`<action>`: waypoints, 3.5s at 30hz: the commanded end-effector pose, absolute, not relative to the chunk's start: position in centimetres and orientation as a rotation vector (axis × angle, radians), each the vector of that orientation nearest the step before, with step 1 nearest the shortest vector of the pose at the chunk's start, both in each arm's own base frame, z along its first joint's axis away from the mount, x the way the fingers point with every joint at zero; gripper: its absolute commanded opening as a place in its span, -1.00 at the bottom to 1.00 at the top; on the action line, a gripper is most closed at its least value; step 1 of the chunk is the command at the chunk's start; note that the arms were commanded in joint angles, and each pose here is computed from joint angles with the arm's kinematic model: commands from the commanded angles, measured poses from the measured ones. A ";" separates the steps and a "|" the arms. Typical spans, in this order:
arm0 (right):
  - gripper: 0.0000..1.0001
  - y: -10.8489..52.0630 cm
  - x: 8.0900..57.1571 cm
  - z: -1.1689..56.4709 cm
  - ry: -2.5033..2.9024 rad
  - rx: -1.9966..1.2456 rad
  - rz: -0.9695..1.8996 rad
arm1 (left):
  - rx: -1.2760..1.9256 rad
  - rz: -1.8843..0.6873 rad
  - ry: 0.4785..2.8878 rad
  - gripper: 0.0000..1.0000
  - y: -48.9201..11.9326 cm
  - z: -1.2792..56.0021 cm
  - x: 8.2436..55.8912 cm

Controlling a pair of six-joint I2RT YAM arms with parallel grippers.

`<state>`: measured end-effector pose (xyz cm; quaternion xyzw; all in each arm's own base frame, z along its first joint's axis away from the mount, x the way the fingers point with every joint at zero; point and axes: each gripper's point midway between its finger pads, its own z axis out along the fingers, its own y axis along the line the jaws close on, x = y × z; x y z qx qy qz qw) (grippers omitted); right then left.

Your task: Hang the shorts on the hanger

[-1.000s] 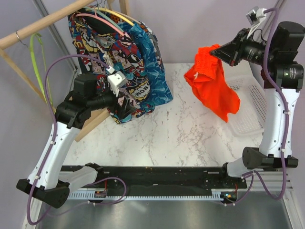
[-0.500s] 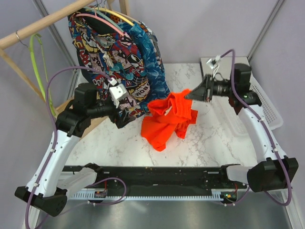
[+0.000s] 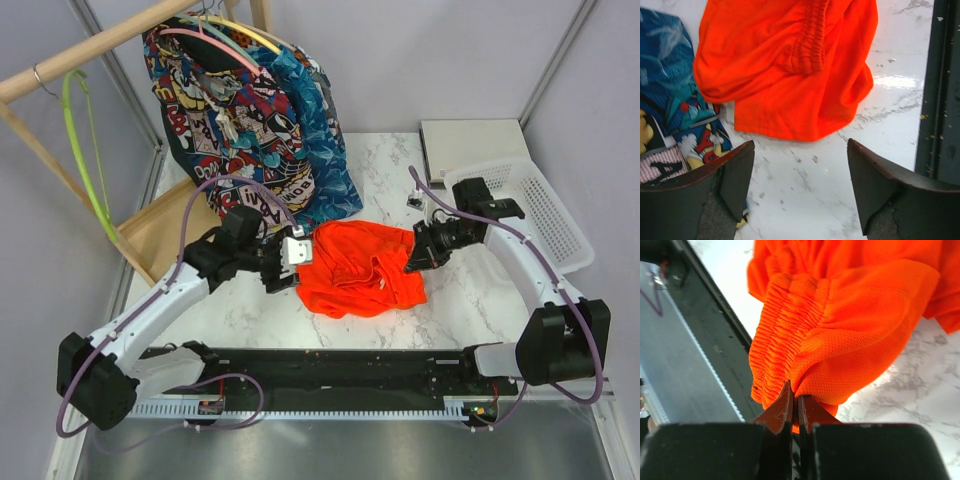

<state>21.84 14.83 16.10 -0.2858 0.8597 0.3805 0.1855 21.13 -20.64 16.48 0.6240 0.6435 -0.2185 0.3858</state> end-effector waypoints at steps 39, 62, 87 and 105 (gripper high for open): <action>-0.71 13.0 31.9 13.2 2.585 -0.709 0.657 | 1.863 -0.702 1.483 -0.97 -27.7 20.4 16.0; 0.83 14.7 22.4 11.4 2.497 -1.106 0.733 | 1.198 -0.909 2.446 -0.29 -23.0 9.4 25.9; -1.00 15.4 24.5 8.3 2.530 -1.187 0.362 | 1.322 -1.004 2.280 0.26 -23.0 10.4 24.0; -1.00 10.9 35.3 40.1 1.853 -0.804 0.000 | 1.086 -0.344 1.532 -0.97 -20.5 42.9 31.1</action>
